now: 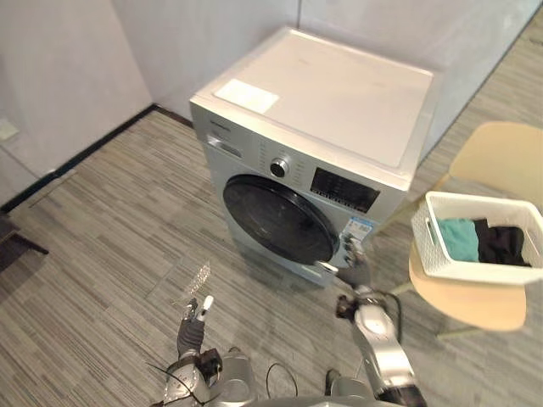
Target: Pick up the laundry basket with both hands and put the clothes into the washing machine.
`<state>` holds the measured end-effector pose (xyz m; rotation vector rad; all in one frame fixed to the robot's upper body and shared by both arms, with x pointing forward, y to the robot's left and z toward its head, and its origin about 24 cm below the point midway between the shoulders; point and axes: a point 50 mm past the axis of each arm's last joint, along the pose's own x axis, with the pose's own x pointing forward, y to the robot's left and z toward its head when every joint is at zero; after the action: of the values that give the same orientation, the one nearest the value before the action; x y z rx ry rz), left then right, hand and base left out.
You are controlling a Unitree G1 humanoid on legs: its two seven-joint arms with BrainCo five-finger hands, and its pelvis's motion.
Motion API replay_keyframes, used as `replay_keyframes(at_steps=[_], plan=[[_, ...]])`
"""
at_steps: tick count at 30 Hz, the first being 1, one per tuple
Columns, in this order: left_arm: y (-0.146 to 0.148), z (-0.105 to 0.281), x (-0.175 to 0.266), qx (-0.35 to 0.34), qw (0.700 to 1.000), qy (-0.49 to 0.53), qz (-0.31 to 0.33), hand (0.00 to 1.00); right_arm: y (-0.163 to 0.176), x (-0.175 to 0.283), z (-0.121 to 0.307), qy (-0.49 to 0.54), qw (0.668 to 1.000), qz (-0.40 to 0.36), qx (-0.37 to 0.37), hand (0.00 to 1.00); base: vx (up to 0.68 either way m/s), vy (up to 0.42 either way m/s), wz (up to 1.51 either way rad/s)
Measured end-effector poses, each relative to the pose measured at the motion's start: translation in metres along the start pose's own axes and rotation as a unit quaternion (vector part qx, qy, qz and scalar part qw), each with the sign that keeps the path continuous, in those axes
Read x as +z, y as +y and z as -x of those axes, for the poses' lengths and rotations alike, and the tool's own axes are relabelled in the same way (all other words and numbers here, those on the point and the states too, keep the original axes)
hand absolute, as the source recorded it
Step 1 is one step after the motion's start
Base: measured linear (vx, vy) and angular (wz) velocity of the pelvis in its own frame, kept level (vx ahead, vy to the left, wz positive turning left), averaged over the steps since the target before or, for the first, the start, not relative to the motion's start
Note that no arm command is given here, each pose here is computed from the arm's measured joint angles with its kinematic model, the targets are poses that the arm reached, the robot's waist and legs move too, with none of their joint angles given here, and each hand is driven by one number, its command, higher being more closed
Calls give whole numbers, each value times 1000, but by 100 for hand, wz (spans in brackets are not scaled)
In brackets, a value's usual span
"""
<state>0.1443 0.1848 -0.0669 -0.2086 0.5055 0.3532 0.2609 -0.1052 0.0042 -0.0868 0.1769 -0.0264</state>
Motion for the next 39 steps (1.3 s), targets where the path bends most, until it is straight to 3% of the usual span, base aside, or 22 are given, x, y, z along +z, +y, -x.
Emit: replay_keyframes(at_steps=[6, 13, 22, 27, 35, 39], plan=[[-16, -10, 20, -13, 999, -47, 17, 0, -16, 28, -45, -21, 996, 82, -38, 0, -77, 109, 12], [-41, -6, 17, -48, 996, -40, 57, 0, -96, 127, -92, -119, 963, 144, -195, 0, -77, -27, -3], [-54, -13, 25, -56, 994, -52, 78, 0, -117, 145, -93, -118, 946, 121, -276, 0, -41, -35, 13], [-59, -15, 23, -65, 994, -47, 73, 0, -120, 155, -102, -108, 948, 117, -276, 0, -47, -16, 5], [-61, -22, 23, -61, 994, -41, 77, 0, -111, 168, -113, -98, 965, 104, -218, 0, -27, -28, 5], [-62, -22, 23, -72, 994, -41, 76, 0, -114, 170, -117, -83, 969, 177, -152, 0, -13, -48, 4]])
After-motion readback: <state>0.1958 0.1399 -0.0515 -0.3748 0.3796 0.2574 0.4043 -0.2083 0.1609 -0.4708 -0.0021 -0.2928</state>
